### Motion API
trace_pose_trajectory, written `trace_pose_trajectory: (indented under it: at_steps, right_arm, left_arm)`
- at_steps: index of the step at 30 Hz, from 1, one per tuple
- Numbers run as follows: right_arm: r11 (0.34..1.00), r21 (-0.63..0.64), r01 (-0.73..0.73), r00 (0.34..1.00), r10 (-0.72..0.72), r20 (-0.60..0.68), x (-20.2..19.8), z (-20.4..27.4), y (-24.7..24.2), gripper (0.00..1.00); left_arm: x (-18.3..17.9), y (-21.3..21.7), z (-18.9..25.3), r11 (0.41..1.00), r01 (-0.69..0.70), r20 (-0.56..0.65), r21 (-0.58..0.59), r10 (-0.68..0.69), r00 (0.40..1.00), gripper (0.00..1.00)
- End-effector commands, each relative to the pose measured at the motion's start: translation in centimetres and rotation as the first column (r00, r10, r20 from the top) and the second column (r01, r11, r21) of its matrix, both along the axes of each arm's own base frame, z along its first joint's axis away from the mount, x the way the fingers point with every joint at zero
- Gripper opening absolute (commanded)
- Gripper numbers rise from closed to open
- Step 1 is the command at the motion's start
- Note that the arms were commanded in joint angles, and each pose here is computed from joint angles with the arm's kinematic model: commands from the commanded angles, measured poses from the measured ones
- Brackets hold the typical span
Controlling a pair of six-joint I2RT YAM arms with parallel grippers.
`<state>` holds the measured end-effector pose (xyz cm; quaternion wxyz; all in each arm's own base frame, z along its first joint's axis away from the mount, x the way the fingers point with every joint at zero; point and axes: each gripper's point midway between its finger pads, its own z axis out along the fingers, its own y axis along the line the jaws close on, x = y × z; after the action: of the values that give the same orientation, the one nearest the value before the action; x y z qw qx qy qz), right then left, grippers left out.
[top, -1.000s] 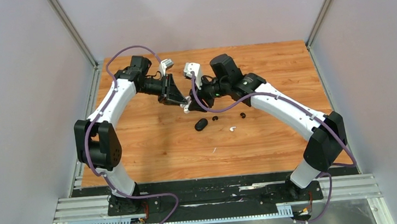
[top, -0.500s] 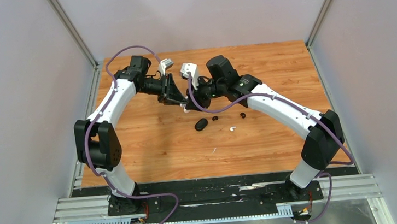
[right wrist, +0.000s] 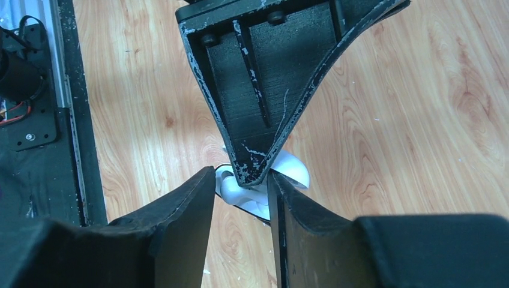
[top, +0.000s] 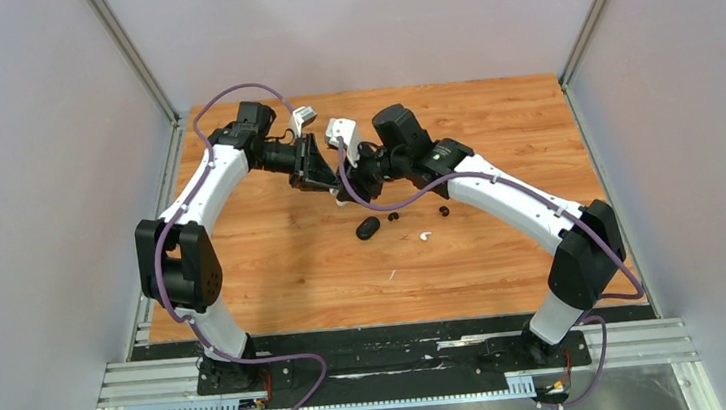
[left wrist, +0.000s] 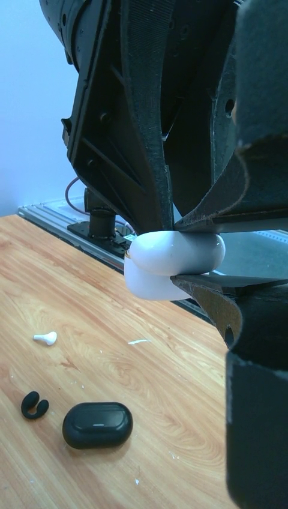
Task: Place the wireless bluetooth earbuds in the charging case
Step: Pick up the earbud from the charging case.
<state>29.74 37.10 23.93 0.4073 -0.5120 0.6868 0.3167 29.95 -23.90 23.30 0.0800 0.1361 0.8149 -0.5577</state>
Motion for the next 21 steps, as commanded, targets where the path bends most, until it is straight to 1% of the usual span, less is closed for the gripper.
trace_pose_trajectory:
  at_steps: [1,3,4,8,10,12,16,18,21]
  right_arm:
    - [1.000,-0.003,0.006,0.997,-0.006,0.076,0.7,0.6,0.6,0.38]
    - [1.000,-0.008,0.017,0.996,-0.016,0.088,0.9,0.7,0.4,0.31]
    - [1.000,-0.012,0.021,0.995,-0.019,0.093,1.0,0.6,0.4,0.25]
    - [0.999,-0.007,0.035,0.993,-0.034,0.111,1.4,1.2,0.1,0.07]
    - [1.000,0.015,0.027,0.996,-0.029,0.090,1.4,1.6,0.0,0.02]
    - [0.999,0.045,0.020,0.998,-0.022,0.053,1.2,2.1,-0.2,0.00]
    - [0.991,0.130,-0.011,0.997,0.020,-0.070,0.6,3.3,-0.9,0.00]
    - [0.984,0.175,-0.017,0.989,0.043,-0.145,0.5,3.9,-1.5,0.00]
    - [0.972,0.229,-0.054,0.974,0.101,-0.201,0.0,4.6,-1.8,0.00]
  left_arm:
    - [-1.0,-0.4,3.0,0.995,0.040,0.042,-0.089,-0.037,0.998,0.00]
    - [-1.0,-0.4,3.1,0.995,0.042,0.041,-0.092,-0.038,0.998,0.00]
    - [-1.1,-0.4,3.0,0.995,0.043,0.039,-0.093,-0.040,0.998,0.00]
    - [-1.1,-0.4,3.0,0.994,0.046,0.038,-0.094,-0.042,0.998,0.00]
    - [-1.1,-0.4,3.0,0.994,0.051,0.034,-0.101,-0.048,0.998,0.00]
    - [-1.2,-0.5,3.1,0.991,0.061,0.034,-0.115,-0.058,0.998,0.00]
    - [-1.5,-0.6,3.6,0.984,0.089,0.040,-0.152,-0.084,0.996,0.00]
    - [-1.7,-0.6,3.8,0.981,0.101,0.040,-0.168,-0.096,0.995,0.00]
    - [-1.8,-0.7,4.0,0.976,0.116,0.041,-0.187,-0.110,0.993,0.00]
